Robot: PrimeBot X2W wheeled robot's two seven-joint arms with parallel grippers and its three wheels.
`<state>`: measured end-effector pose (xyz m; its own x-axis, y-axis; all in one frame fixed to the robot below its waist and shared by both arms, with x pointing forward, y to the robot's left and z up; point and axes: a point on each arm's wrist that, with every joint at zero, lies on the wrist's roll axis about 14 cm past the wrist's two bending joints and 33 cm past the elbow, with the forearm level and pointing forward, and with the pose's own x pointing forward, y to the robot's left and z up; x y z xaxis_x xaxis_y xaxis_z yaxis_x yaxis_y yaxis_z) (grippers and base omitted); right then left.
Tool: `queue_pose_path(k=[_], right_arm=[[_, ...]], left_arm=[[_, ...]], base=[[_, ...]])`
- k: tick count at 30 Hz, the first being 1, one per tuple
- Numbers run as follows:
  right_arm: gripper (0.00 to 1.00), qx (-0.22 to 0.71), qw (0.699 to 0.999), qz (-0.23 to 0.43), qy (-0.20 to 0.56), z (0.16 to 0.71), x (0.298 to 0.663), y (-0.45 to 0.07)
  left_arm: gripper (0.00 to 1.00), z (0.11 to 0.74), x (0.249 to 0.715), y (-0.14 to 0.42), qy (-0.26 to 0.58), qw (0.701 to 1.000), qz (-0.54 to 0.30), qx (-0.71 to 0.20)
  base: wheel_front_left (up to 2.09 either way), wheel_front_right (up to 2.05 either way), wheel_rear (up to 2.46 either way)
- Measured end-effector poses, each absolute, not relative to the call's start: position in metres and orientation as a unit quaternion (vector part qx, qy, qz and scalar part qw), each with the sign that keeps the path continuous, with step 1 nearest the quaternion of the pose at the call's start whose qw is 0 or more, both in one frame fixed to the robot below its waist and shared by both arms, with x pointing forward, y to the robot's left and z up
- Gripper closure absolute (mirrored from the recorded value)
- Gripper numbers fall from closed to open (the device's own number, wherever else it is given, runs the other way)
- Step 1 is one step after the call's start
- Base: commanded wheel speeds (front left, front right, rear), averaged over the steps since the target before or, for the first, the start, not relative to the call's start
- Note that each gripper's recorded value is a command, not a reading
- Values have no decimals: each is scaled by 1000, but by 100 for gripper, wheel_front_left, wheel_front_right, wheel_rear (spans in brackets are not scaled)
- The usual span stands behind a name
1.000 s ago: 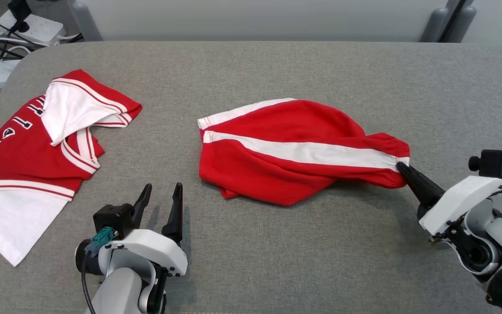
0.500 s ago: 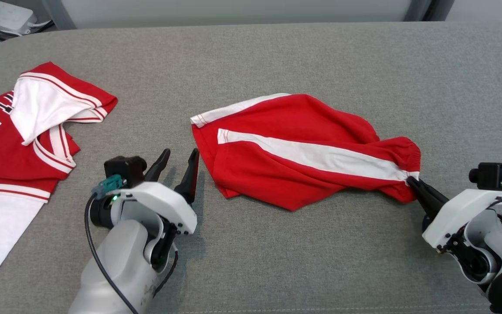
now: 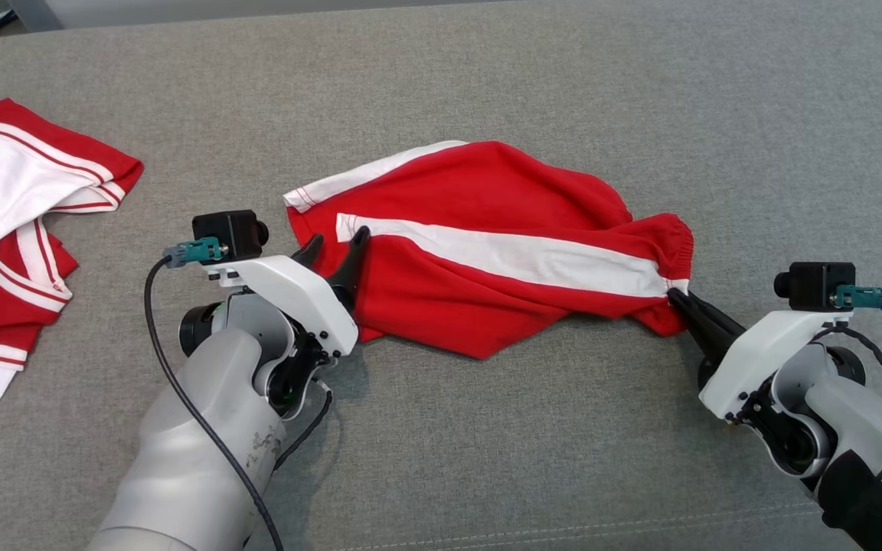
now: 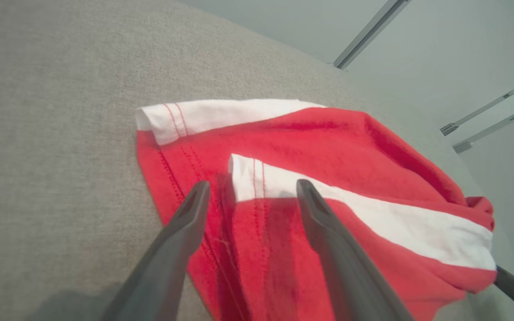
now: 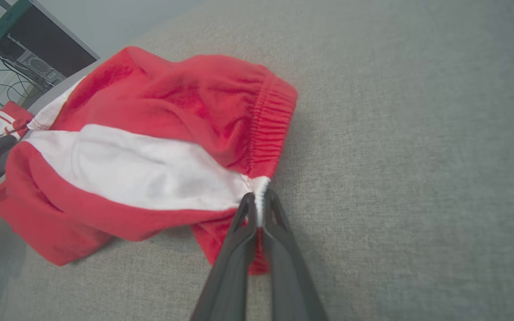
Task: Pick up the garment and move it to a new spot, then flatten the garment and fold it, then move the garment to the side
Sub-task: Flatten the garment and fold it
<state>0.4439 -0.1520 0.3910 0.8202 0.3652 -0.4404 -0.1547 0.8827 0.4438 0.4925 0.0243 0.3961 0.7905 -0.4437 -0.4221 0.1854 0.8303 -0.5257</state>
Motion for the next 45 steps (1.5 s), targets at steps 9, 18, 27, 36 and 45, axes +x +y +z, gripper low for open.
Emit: queue_pose_path(k=[9, 18, 27, 36, 45], right_arm=[[100, 203, 931, 142, 268, 388, 441, -147], [100, 203, 933, 138, 265, 387, 443, -150], [100, 206, 933, 141, 260, 389, 448, -147], [100, 215, 937, 156, 228, 411, 462, -136], [100, 234, 948, 198, 83, 526, 524, -109]], left_arm=[[0, 390, 498, 12, 285, 911, -180, -239], [3, 392, 505, 0, 283, 906, -191, -248], [100, 394, 504, -2, 273, 910, -201, -238], [100, 416, 511, 15, 229, 922, -187, -251], [100, 533, 565, 55, 61, 952, -218, -208]], base=[[0, 0, 0], [0, 0, 0], [0, 0, 0], [0, 0, 0], [0, 0, 0]])
